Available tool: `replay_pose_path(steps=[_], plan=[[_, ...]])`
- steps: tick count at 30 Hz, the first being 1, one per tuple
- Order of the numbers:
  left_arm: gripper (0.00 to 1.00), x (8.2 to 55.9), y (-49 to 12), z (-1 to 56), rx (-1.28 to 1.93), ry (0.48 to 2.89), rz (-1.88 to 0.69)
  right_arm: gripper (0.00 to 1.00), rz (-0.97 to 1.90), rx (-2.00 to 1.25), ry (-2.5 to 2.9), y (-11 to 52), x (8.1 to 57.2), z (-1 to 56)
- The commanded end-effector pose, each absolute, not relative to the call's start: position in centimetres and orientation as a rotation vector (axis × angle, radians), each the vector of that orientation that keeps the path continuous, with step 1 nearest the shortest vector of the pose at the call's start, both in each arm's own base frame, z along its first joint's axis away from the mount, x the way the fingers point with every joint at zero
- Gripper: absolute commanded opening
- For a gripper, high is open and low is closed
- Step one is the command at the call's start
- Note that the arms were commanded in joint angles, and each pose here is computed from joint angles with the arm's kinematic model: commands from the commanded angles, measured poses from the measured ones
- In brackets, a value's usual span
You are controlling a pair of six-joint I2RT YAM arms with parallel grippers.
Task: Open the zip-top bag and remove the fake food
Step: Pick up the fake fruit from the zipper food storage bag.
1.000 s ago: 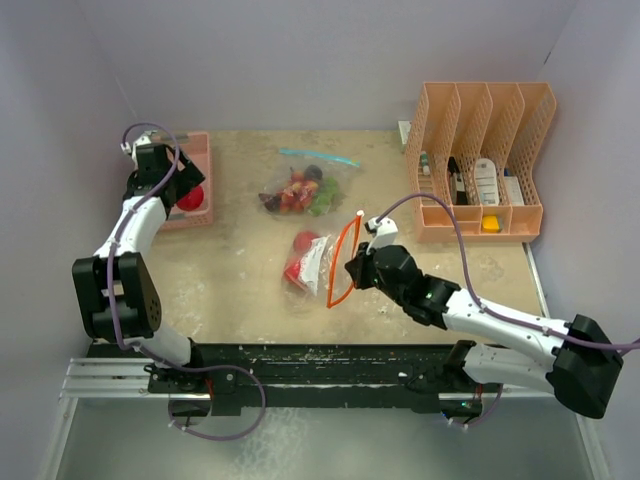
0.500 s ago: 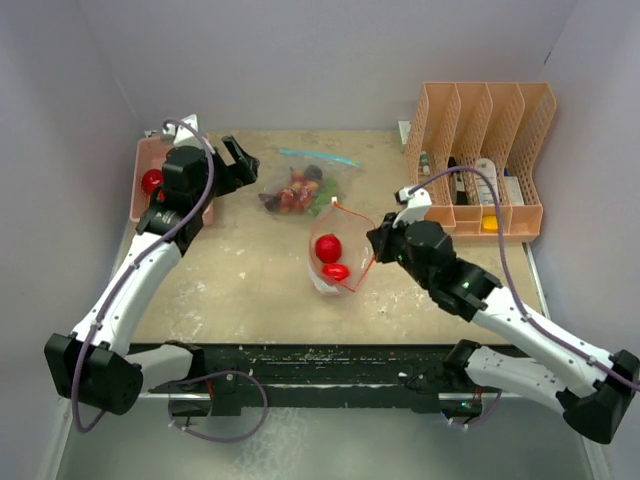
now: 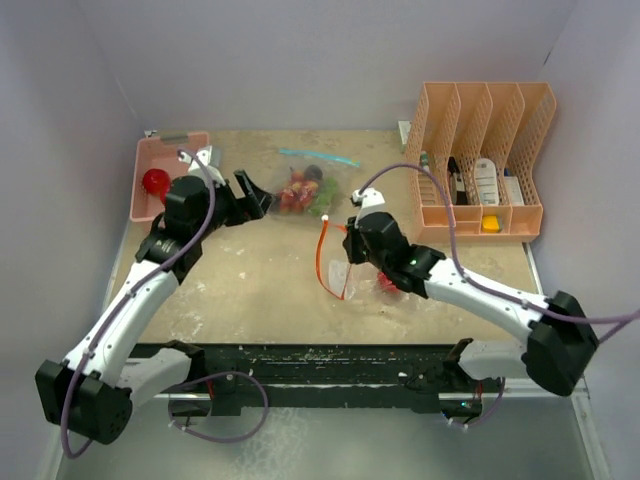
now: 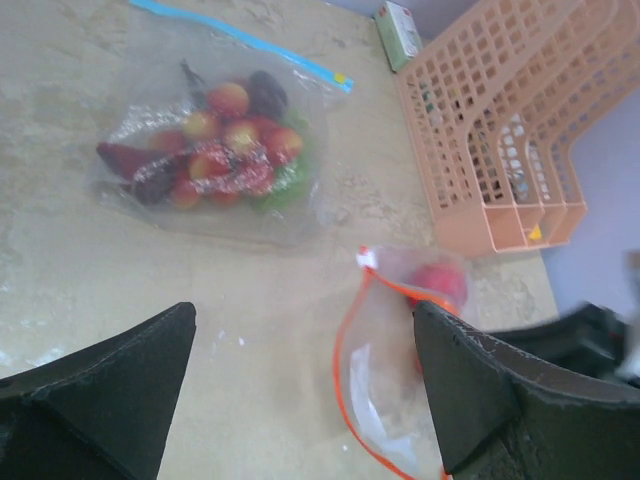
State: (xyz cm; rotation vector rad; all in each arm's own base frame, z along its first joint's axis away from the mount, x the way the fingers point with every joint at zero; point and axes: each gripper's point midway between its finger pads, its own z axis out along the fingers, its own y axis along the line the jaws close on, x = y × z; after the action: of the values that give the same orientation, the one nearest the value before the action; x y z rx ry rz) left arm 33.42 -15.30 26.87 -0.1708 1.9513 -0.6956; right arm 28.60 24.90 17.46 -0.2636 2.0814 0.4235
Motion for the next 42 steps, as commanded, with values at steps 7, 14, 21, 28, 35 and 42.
replay_pose_path(steps=[7, 14, 21, 28, 35, 42], plan=[[0.79, 27.6, -18.1, 23.9, -0.121, 1.976, -0.964, 0.62, 0.573, -0.187, 1.968, 26.2, 28.7, 20.2], [0.76, 26.5, -21.1, 18.9, -0.104, 2.063, -1.049, 0.77, 0.563, -0.105, 1.879, 21.4, 26.0, 23.8], [0.74, 25.7, -26.3, 13.4, -0.038, 2.185, -1.048, 0.72, 0.452, -0.022, 1.971, 18.7, 25.8, 20.0], [0.71, 25.9, -29.8, 10.5, 0.030, 2.243, -1.033, 0.66, 0.438, 0.013, 2.042, 18.1, 26.4, 15.9], [0.55, 26.3, -29.7, 9.3, 0.019, 2.249, -1.001, 0.18, 0.447, 0.018, 2.088, 18.4, 27.1, 12.8], [0.49, 26.6, -30.7, 9.2, 0.051, 2.236, -0.992, 0.00, 0.465, 0.009, 2.139, 19.3, 27.2, 10.1]])
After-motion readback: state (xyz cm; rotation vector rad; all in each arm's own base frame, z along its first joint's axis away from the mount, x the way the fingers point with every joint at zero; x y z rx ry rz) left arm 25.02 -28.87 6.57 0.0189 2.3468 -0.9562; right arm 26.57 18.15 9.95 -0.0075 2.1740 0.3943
